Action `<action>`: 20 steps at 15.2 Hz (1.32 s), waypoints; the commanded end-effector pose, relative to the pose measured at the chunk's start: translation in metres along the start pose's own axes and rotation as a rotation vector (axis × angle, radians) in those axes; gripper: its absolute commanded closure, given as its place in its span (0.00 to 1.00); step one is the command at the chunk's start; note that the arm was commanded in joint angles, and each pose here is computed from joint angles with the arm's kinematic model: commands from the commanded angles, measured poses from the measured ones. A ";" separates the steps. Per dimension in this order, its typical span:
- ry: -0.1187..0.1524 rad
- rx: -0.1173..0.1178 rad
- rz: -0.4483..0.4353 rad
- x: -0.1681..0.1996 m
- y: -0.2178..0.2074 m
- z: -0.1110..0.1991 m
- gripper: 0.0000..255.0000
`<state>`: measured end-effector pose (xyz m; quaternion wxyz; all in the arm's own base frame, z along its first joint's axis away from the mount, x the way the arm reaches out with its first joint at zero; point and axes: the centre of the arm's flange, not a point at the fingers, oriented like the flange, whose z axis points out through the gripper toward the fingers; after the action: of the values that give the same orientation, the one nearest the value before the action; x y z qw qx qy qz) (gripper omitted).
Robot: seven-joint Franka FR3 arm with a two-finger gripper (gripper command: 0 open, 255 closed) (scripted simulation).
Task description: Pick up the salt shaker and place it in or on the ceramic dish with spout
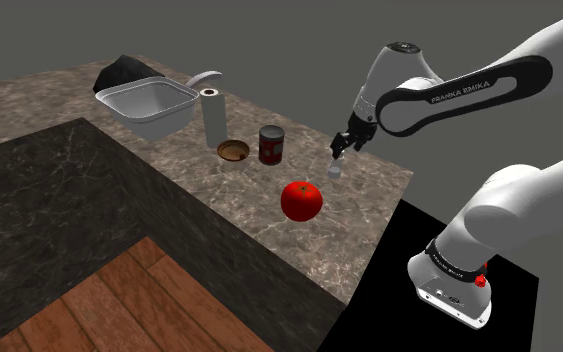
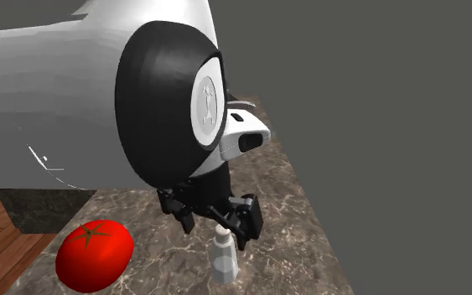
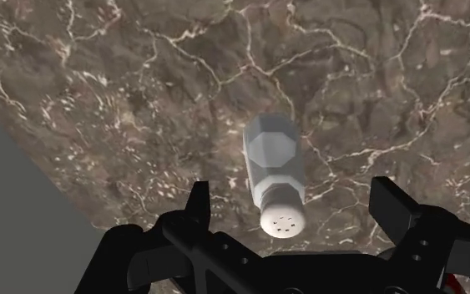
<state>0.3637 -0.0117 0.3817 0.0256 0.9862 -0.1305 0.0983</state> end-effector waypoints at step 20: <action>0.013 -0.002 0.007 0.001 0.000 0.047 1.00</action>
<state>0.3739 -0.0157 0.3358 0.0271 0.9851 -0.1338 0.1049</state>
